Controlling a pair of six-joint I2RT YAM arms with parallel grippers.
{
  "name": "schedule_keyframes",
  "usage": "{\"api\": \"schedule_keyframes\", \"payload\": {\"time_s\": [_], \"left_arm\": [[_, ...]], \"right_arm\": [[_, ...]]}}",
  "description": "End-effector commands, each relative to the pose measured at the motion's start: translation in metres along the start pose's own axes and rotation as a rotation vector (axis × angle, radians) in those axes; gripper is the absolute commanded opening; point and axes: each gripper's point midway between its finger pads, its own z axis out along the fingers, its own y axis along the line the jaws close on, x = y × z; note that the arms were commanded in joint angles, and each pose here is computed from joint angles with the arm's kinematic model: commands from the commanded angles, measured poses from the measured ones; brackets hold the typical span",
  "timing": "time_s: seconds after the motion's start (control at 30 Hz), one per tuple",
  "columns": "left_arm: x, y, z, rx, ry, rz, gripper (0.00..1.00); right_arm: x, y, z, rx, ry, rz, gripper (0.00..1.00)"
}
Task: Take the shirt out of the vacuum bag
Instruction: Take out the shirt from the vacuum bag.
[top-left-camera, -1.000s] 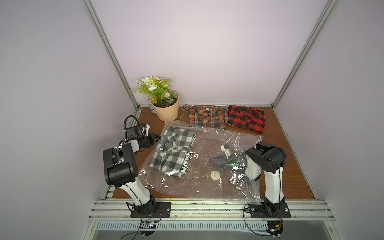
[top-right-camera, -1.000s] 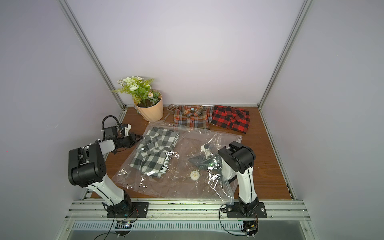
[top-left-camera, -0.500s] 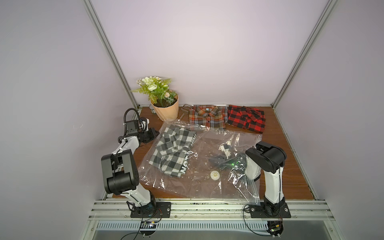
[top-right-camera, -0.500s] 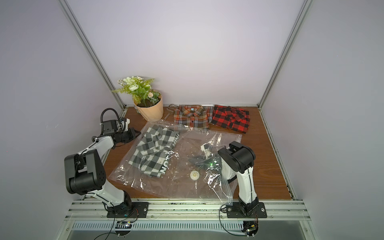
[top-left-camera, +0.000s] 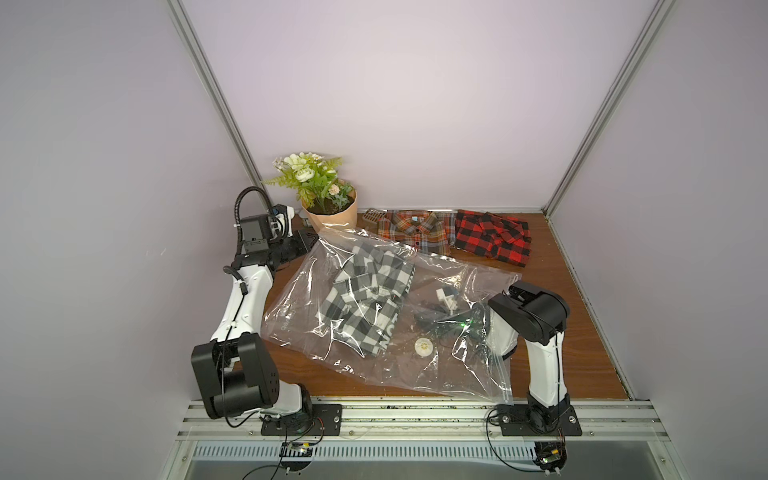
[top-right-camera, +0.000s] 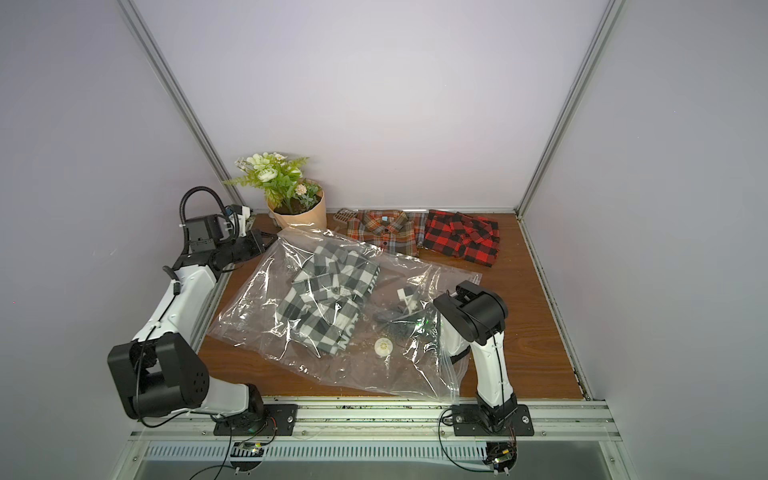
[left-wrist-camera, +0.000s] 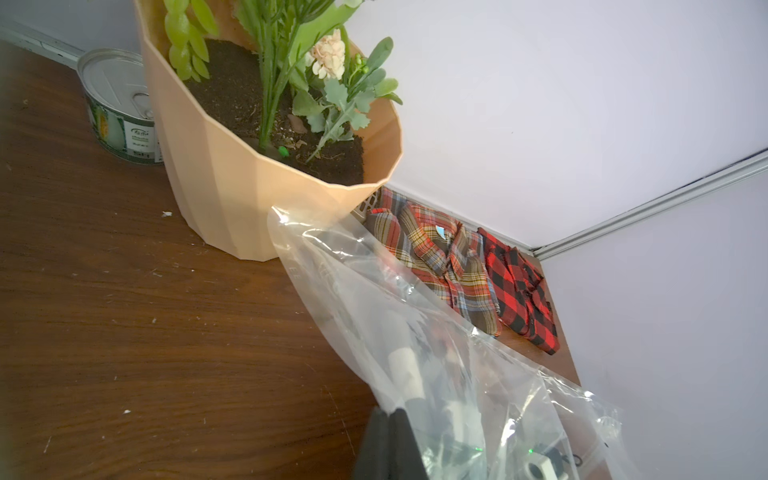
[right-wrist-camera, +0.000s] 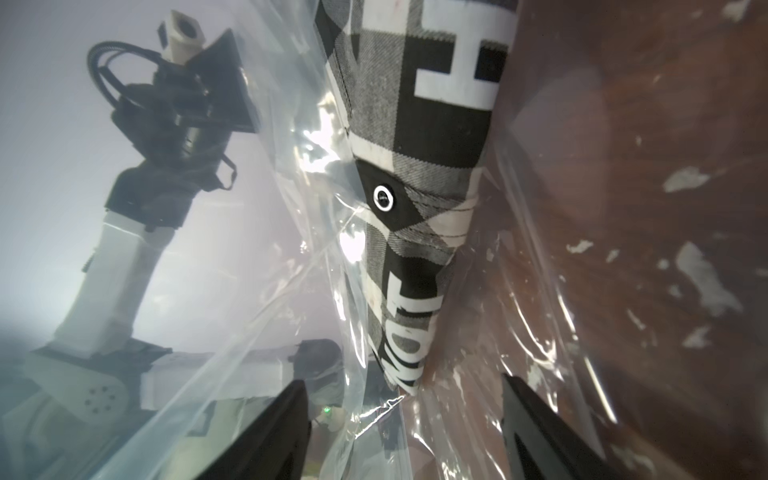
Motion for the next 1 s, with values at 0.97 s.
{"api": "schedule_keyframes", "payload": {"time_s": [0.97], "left_arm": [[-0.027, -0.042, -0.026, 0.101, -0.088, 0.01, 0.0]], "right_arm": [[0.003, -0.049, -0.016, 0.216, -0.086, -0.015, 0.8]]}}
